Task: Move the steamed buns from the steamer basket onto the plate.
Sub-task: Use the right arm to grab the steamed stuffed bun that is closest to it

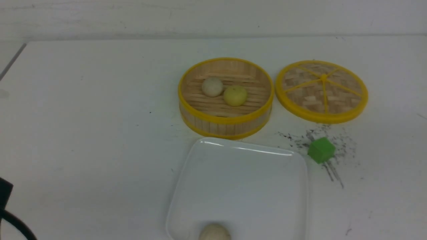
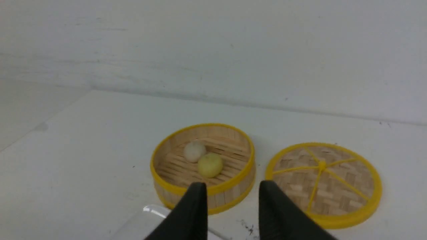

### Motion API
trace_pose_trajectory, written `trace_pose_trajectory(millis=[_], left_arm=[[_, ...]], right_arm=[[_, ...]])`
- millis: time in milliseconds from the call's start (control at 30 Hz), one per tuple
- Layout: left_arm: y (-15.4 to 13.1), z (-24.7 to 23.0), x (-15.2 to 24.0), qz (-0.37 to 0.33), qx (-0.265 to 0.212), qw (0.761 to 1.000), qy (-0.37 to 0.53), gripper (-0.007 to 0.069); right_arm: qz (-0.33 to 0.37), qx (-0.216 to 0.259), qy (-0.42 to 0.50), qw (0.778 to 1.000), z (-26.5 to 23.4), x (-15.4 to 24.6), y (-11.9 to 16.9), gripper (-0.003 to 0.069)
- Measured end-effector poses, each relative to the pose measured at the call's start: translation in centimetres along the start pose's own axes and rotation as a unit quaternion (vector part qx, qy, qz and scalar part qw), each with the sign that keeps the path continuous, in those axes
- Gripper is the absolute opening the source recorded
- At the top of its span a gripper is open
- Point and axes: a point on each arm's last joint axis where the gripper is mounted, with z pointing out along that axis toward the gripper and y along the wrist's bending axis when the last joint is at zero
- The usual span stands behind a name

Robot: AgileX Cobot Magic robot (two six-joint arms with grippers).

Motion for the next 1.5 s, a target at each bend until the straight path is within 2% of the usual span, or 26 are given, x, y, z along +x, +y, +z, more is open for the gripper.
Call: trace_pose_trajectory(millis=[100, 133, 267, 333, 400, 433, 567, 633, 700, 800, 833, 967, 1200, 1333, 1500], left_arm=[[-0.4, -0.3, -0.3, 0.026, 0.001, 1.0, 0.013, 0.0248], [-0.5, -0.4, -0.3, 0.045, -0.001, 0.999, 0.029, 0.0256], [-0.4, -0.5, 0.3, 0.064, -0.008, 0.996, 0.063, 0.0273], [-0.4, -0.5, 0.4, 0.069, -0.009, 0.995, 0.067, 0.0277], [-0.4, -0.5, 0.4, 0.074, -0.009, 0.995, 0.069, 0.0279], [-0.4, -0.5, 0.4, 0.088, -0.008, 0.994, 0.07, 0.0281], [-0.5, -0.5, 0.4, 0.096, 0.001, 0.993, 0.072, 0.0283], [-0.7, -0.5, 0.4, 0.086, 0.007, 0.994, 0.073, 0.0283], [-0.9, -0.6, 0.5, 0.06, 0.019, 0.995, 0.076, 0.0283], [-1.0, -0.6, 0.6, 0.066, 0.023, 0.994, 0.082, 0.0283], [-1.0, -0.6, 0.7, 0.076, 0.026, 0.993, 0.084, 0.0283], [-1.1, -0.6, 0.7, 0.093, 0.034, 0.991, 0.087, 0.0283], [-1.2, -0.6, 0.8, 0.096, 0.038, 0.99, 0.093, 0.0283], [-1.2, -0.6, 0.9, 0.096, 0.038, 0.99, 0.094, 0.0283], [-1.2, -0.6, 0.9, 0.102, 0.039, 0.99, 0.095, 0.0283]], right_arm=[[0.004, -0.004, 0.02, 1.0, 2.1, -2.5, -0.7, 0.0242], [0.009, -0.019, 0.056, 0.998, 4.6, -4.6, -1.3, 0.0243], [0.023, -0.071, 0.134, 0.988, 9.4, -7.5, -2.3, 0.0265], [0.028, -0.115, 0.183, 0.976, 12.1, -8.6, -2.8, 0.029], [0.032, -0.133, 0.199, 0.97, 13.5, -9.1, -3.1, 0.0299], [0.034, -0.158, 0.211, 0.964, 16.2, -9.9, -3.8, 0.0307], [0.019, -0.185, 0.22, 0.958, 22.4, -10.1, -5.4, 0.0308], [0.013, -0.191, 0.228, 0.955, 24.6, -9.6, -5.8, 0.0308], [0.007, -0.206, 0.257, 0.944, 29.8, -7.5, -6.1, 0.0308], [-0.004, -0.21, 0.284, 0.935, 33.5, -5.2, -5.9, 0.0308], [-0.027, -0.205, 0.308, 0.929, 36.1, -3.2, -5.8, 0.0308], [-0.086, -0.167, 0.356, 0.915, 41.1, 1.3, -6.3, 0.0308], [-0.089, -0.172, 0.379, 0.905, 44.7, 5.7, -7.5, 0.0325], [-0.092, -0.195, 0.387, 0.896, 45.7, 7.6, -7.2, 0.0396], [-0.099, -0.23, 0.371, 0.894, 45.8, 7.5, -5.7, 0.0471]])
